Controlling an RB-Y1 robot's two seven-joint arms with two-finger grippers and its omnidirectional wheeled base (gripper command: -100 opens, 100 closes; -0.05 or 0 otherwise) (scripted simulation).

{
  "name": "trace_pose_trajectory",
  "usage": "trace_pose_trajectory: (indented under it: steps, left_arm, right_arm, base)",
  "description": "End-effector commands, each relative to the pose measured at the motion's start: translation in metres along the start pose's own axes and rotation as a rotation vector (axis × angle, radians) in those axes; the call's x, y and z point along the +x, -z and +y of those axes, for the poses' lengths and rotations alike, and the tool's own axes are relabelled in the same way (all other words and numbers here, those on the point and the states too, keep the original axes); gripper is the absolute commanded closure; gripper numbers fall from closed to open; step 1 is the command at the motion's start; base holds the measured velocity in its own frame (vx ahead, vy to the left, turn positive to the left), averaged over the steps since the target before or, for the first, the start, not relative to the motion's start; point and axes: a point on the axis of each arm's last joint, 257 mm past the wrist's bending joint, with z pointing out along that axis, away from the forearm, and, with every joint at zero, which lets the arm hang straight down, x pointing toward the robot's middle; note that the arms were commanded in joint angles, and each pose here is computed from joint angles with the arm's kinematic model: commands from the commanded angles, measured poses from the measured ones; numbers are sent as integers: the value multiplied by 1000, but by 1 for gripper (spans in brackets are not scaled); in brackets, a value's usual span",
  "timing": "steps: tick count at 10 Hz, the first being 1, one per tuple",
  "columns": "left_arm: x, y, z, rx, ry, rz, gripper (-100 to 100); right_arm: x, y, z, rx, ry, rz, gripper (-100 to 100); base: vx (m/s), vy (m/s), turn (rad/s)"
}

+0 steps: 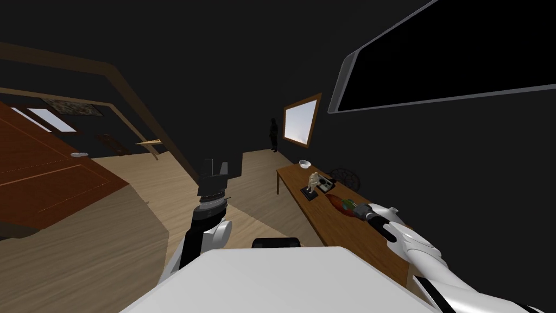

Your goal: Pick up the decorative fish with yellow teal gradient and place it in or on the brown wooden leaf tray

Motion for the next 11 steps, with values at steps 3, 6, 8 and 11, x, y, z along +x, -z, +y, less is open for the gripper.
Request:
trace_pose_trajectory:
  steps: [3,6,8,11]
  left_arm:
    - [0,0,0,0,0,0,0]
    - [0,0,0,0,0,0,0]
    - [0,0,0,0,0,0,0]
    - [0,0,0,0,0,0,0]
  right_arm:
    - [4,0,5,-14,34,12,-100]
    - [4,0,5,-13,34,12,-100]
    - [4,0,5,-13,34,12,0]
    - [10,0,-18,31,-1,54,-100]
  base:
    - [12,-58,18]
    - [0,0,0]
    - [0,0,0]
    - [-108,-96,286]
